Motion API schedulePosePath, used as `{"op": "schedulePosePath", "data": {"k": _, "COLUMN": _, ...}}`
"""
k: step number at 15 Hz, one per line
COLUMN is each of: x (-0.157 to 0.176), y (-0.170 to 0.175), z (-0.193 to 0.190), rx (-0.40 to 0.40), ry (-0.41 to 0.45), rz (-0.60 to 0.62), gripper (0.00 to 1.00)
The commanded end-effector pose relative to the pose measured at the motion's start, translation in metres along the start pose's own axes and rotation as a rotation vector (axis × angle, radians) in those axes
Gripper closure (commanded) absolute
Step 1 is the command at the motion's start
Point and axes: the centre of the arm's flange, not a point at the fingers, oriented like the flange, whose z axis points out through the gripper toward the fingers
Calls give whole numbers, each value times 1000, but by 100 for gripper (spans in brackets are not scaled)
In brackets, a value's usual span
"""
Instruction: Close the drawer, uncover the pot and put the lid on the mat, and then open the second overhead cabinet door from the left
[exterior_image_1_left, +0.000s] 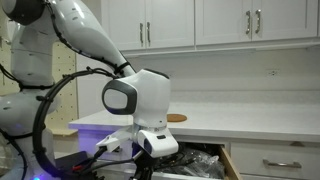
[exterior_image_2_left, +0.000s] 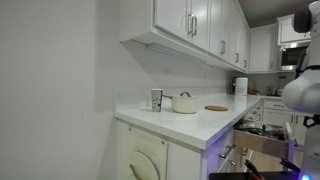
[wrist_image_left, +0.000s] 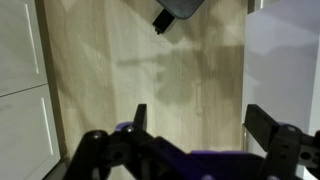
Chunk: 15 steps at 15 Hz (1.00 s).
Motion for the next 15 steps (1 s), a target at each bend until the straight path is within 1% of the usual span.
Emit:
{"op": "schedulePosePath", "data": {"k": 1, "x": 11, "y": 5, "z": 15, "rx": 33, "ry": 4, "rz": 27, "gripper": 0}}
{"op": "schedulePosePath", "data": {"k": 8, "x": 11, "y": 21, "z": 30, "rx": 172, "ry": 26, "rz": 42, "gripper": 0}}
{"op": "schedulePosePath", "data": {"k": 15, "x": 13, "y": 43, "z": 42, "rx": 229, "ry": 62, "rz": -2, "gripper": 0}}
